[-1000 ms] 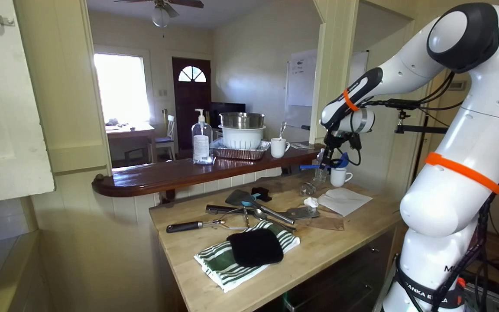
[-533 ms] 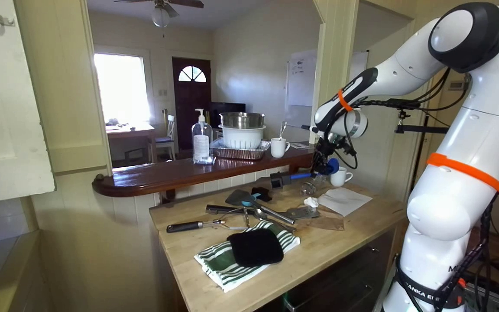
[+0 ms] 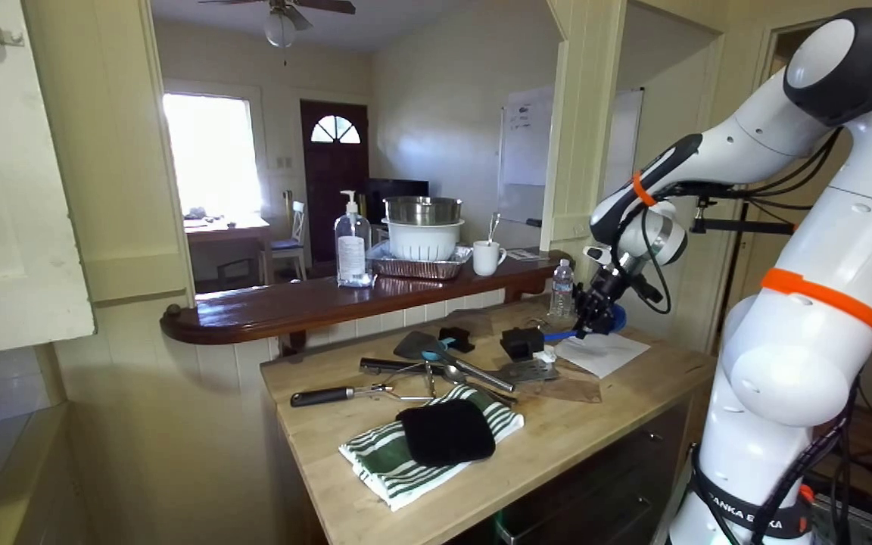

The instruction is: Move the spatula closer

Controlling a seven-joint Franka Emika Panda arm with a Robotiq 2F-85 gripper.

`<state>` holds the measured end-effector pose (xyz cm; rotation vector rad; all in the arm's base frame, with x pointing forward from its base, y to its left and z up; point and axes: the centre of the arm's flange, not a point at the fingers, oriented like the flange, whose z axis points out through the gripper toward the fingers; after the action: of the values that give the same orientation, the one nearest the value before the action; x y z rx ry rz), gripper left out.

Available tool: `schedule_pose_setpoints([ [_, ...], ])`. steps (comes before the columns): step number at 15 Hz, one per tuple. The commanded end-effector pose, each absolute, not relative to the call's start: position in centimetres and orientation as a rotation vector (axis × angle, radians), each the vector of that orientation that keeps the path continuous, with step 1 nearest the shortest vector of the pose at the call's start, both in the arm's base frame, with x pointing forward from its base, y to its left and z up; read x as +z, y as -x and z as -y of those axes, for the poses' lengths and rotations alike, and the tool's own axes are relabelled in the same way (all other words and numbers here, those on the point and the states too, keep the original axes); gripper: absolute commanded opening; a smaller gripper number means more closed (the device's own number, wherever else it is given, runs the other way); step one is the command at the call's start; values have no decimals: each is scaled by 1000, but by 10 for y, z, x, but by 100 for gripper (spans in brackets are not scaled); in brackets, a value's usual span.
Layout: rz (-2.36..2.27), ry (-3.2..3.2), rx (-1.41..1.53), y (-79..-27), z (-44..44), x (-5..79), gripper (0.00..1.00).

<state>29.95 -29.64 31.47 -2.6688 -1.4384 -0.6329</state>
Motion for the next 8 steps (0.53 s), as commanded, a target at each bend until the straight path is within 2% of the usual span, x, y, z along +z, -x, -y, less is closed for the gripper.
schedule_pose_setpoints([
  [1,1443,2666,-639,-300,296,316,17],
  [2,1451,2661,-641,-302,294,316,4],
  [8,1726,2402,-537,-267,319,302,4],
])
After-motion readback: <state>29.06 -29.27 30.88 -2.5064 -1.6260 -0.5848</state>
